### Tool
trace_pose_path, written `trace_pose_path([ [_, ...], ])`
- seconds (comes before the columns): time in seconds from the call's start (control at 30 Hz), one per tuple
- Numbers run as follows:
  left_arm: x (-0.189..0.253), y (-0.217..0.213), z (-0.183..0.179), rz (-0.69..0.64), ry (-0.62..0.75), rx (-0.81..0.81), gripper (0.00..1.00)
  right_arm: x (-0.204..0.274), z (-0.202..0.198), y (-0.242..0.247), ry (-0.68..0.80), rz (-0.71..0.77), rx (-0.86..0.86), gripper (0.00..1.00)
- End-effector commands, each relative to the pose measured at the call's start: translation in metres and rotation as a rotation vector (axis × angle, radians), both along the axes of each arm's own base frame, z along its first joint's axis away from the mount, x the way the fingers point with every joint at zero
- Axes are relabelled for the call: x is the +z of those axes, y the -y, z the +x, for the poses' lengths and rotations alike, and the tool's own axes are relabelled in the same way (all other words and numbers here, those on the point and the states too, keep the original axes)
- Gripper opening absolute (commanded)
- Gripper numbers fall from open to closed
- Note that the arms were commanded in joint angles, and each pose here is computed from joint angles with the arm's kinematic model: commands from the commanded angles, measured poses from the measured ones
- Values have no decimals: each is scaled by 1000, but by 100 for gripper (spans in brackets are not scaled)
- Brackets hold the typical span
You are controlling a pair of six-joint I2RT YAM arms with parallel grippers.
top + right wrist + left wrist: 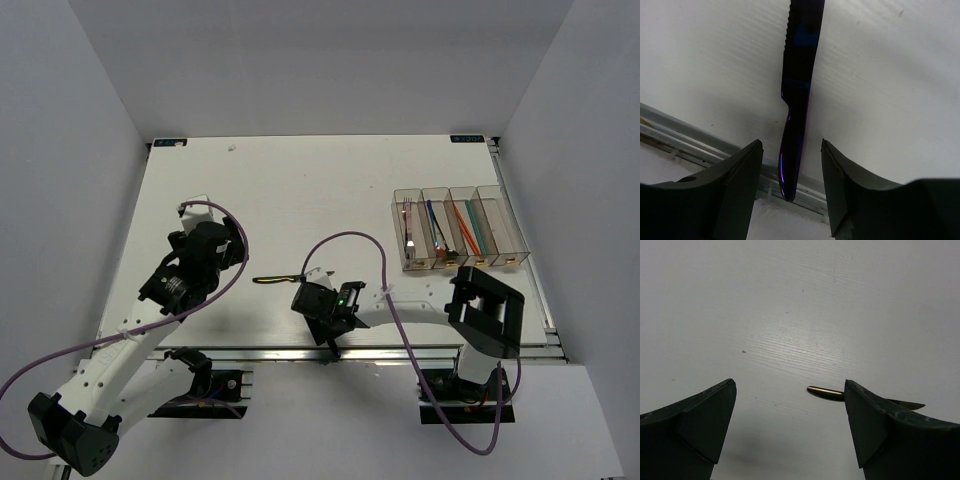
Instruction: Sort the eating utensils into containers
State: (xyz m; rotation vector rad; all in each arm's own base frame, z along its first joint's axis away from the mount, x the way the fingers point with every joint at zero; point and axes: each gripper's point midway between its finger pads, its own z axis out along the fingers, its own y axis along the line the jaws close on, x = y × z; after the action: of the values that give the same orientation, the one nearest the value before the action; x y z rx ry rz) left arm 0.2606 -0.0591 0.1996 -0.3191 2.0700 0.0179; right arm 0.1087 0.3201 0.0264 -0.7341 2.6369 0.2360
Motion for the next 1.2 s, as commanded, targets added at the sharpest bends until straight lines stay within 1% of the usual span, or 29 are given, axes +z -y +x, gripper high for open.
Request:
trace_pose_path([
  [0.0, 9, 1, 1, -16, 27, -6, 98, -2, -6, -12, -53, 19, 41, 56],
  [0.03, 9, 1, 1, -14, 25, -7, 98, -11, -8, -7, -65, -18, 43, 55],
  [0.07, 9, 1, 1, -14, 24, -7, 98, -14, -7, -5, -65, -37, 40, 52],
  [0.13, 9, 1, 2, -13, 23, -7, 98, -25, -12, 0, -92, -65, 51, 50],
  [0.23, 9, 1, 1, -16, 24, -9, 98, -37, -24, 2, -153, -46, 78, 46],
  [0.27, 9, 1, 1, -15, 26, -10, 98, -39, -30, -4, -190, -9, 95, 42],
  [0.37, 10, 0, 1, -15, 27, -7, 98, -47, -37, 1, -241, -13, 98, 34],
  [0.43, 12, 0, 0, -20, 35, -7, 98, -51, -33, 5, -242, -60, 83, 25],
  [0.47, 13, 0, 0, -21, 38, -9, 98, -53, -27, 11, -217, -101, 67, 24],
  [0.5, 12, 0, -1, -22, 38, -10, 98, -55, -28, 24, -220, -169, 55, 22],
  [0.53, 14, 0, -1, -25, 43, -10, 98, -58, -25, 28, -215, -204, 45, 20],
  [0.6, 15, 0, -1, -27, 47, -9, 98, -57, -22, 35, -200, -255, 28, 17],
  [0.7, 15, 0, -1, -28, 47, -11, 98, -55, -18, 46, -174, -307, -6, 15],
  [0.77, 14, 1, -1, -28, 45, -14, 98, -53, -13, 53, -144, -337, -31, 12],
  [0.8, 15, 1, -1, -28, 45, -14, 98, -53, -14, 59, -142, -360, -37, 12],
  [0.83, 14, 1, -1, -27, 43, -16, 98, -51, -9, 64, -115, -384, -53, 15],
  [0.87, 14, 1, 0, -27, 42, -18, 98, -50, -9, 66, -108, -400, -57, 21],
  [0.9, 14, 1, -1, -28, 43, -18, 98, -50, -8, 66, -103, -408, -54, 22],
  [1.0, 14, 1, -1, -29, 44, -18, 98, -49, -3, 75, -66, -482, -65, 30],
  [1.03, 14, 1, -1, -29, 44, -18, 98, -48, -3, 82, -58, -516, -71, 31],
  [1.07, 15, 1, -1, -30, 45, -19, 98, -48, -4, 81, -61, -519, -65, 34],
  [1.17, 14, 2, -1, -31, 45, -20, 98, -55, -9, 73, -96, -477, -41, 37],
])
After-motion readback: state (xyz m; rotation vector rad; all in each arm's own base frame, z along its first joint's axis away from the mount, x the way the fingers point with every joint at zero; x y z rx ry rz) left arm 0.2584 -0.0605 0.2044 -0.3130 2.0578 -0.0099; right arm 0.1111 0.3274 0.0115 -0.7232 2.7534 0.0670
